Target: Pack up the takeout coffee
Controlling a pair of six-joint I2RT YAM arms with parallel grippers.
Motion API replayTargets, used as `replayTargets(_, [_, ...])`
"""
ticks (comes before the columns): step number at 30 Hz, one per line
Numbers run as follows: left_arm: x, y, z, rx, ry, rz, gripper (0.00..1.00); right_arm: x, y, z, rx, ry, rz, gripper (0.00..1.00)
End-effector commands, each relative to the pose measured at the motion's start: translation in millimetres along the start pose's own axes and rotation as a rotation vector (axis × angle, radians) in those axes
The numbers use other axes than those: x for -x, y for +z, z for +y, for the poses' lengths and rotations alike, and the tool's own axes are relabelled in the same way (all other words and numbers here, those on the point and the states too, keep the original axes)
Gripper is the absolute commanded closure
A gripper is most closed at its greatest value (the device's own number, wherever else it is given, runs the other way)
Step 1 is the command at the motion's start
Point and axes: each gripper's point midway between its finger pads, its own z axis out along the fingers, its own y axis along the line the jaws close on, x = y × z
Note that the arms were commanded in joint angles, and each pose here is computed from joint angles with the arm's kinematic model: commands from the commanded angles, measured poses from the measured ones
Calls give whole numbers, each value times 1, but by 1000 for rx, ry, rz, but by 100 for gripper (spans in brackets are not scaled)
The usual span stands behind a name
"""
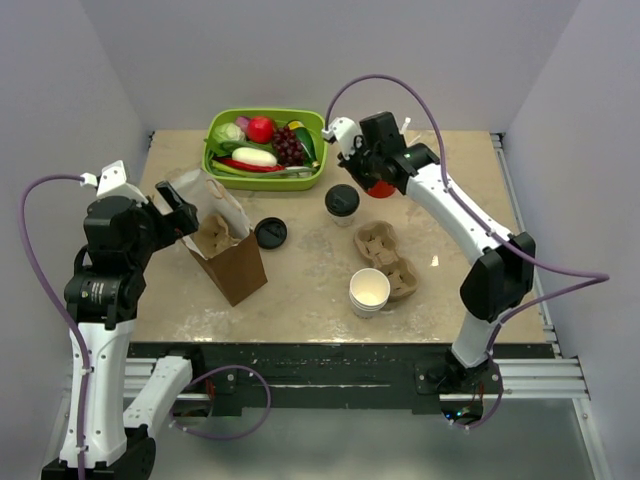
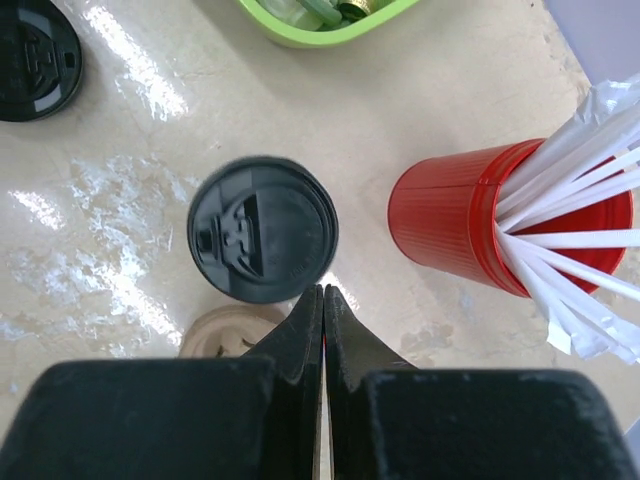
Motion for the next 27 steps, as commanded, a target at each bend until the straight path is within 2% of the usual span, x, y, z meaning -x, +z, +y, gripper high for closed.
replayTargets(1, [14, -4, -6, -24, 2, -46, 0, -1, 11, 8, 36, 42, -4, 100])
replayTargets(2, [13, -3, -5, -20, 3, -44, 1, -2, 17, 16, 72, 58, -5, 96])
replayTargets(3, [11, -2, -4, -17, 3, -38, 0, -1, 20, 21, 103, 61, -12, 85])
replayTargets(6, [8, -1, -3, -12, 4, -28, 0, 9, 27, 30, 143, 89, -53, 67])
replayTargets(7, [8, 0, -2, -8, 6, -26, 0, 14, 27, 30, 147, 94, -69, 64])
replayTargets(12, [7, 0, -3, -12, 8, -23, 0, 24, 40, 26, 138, 107, -95, 58])
replayTargets(13, [7, 0, -2, -8, 8, -23, 0, 23, 43, 28, 149, 98, -93, 53])
replayTargets(17, [7, -1, -1, -5, 8, -26, 0, 12, 55, 42, 174, 44, -30, 44])
replayTargets(19, [6, 0, -1, -3, 7, -23, 0, 14, 63, 42, 118, 36, -16, 40])
replayTargets(24, [5, 4, -2, -6, 4, -15, 0, 35, 72, 49, 36, 136, -35, 39])
replayTargets(25, [5, 4, -3, -8, 3, -16, 0, 35, 72, 37, -59, 161, -19, 40])
replayTargets(27, [5, 4, -3, -12, 2, -16, 0, 31, 76, 34, -142, 243, 9, 42])
